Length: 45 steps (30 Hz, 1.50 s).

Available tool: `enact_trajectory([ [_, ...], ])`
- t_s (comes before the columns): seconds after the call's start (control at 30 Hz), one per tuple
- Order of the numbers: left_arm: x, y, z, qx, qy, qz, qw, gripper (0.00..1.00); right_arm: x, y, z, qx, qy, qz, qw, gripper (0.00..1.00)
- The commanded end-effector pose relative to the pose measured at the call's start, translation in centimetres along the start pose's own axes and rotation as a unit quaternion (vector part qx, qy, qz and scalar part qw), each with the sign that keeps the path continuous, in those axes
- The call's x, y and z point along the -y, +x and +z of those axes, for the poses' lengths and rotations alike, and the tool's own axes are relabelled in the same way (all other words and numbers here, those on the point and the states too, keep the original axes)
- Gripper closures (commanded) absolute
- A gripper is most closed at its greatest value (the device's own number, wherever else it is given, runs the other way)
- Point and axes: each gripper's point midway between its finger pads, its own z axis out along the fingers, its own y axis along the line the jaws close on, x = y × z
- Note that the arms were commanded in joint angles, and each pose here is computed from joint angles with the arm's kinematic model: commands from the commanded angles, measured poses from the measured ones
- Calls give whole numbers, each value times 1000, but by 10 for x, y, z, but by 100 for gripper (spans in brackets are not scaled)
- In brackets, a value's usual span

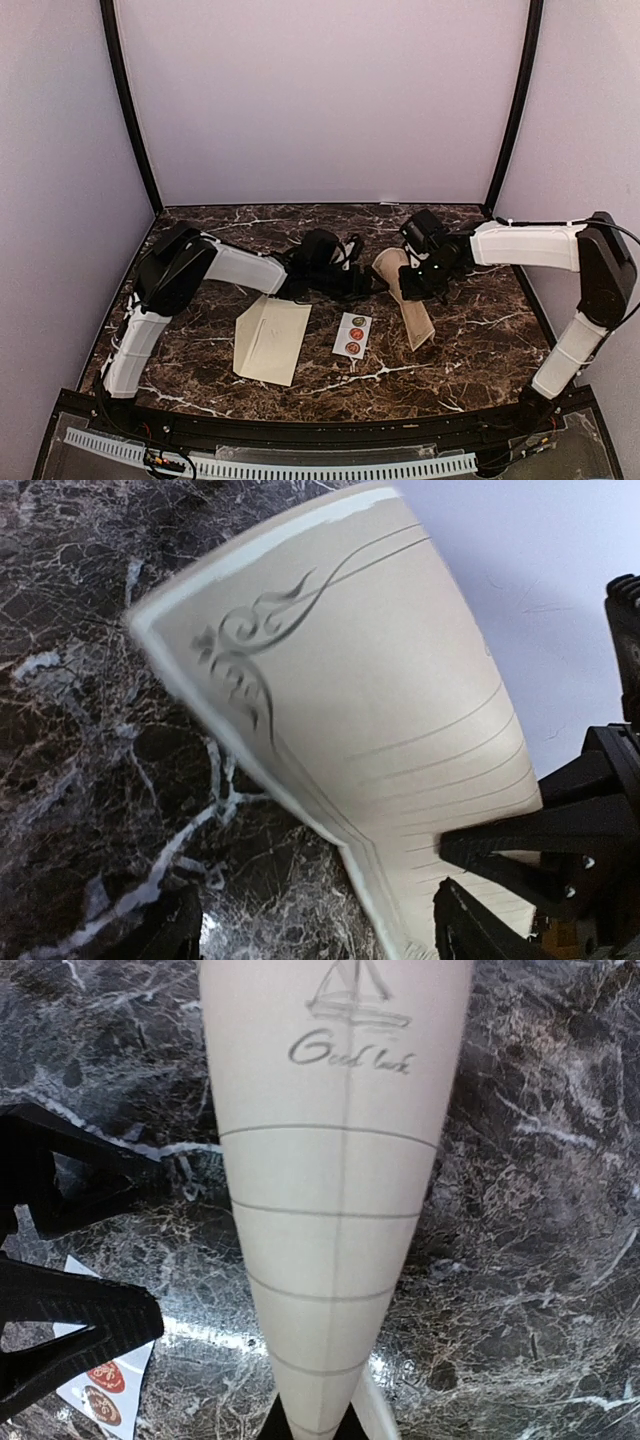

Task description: Place the letter into the envelope and seal it

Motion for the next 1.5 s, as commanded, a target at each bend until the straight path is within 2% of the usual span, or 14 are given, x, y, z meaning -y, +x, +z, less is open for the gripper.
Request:
enact_trajectory([
  [0.0,54,-36,-40,51,-1,53,997,21,-1,-11,-24,42,-10,16,999,98],
  [0.17,75,-39,-81,87,-8,80,993,21,-9,-24,-53,83,-45,23,995,99],
  [0.2,92,-48,-98,106,1,90,990,21,-13,-27,-61,94,-59,23,994,100],
  [0.3,102,-39,-128,128,7,98,987,20,-30,-36,-89,133,-124,15,983,100],
  [0.33,119,-44,-146,145,18,107,983,20,-35,-39,-99,149,-146,12,978,100],
  [0.37,114,-35,-151,141,14,104,984,19,-45,-39,-112,163,-182,4,970,100],
  [0.47,140,-29,-184,151,36,118,981,19,-69,-38,-145,203,-277,-26,939,100],
  [0.57,157,-13,-211,147,60,127,979,18,-93,-37,-185,245,-373,-63,893,100],
  [0.8,182,15,-247,141,99,131,976,16,-128,-15,-239,259,-523,-131,801,100],
  [0.87,196,14,-260,155,118,139,971,16,-133,-11,-244,258,-541,-141,788,100],
  [1.0,216,10,-271,170,144,151,963,17,-145,-4,-250,250,-561,-158,773,100],
  [1.2,219,3,-268,174,140,155,962,23,-160,5,-254,236,-576,-175,763,100],
  [1.3,226,1,-269,176,149,157,960,35,-164,8,-252,228,-577,-180,764,100],
  [1.47,226,1,-268,176,150,157,960,46,-168,10,-249,221,-577,-185,764,100],
])
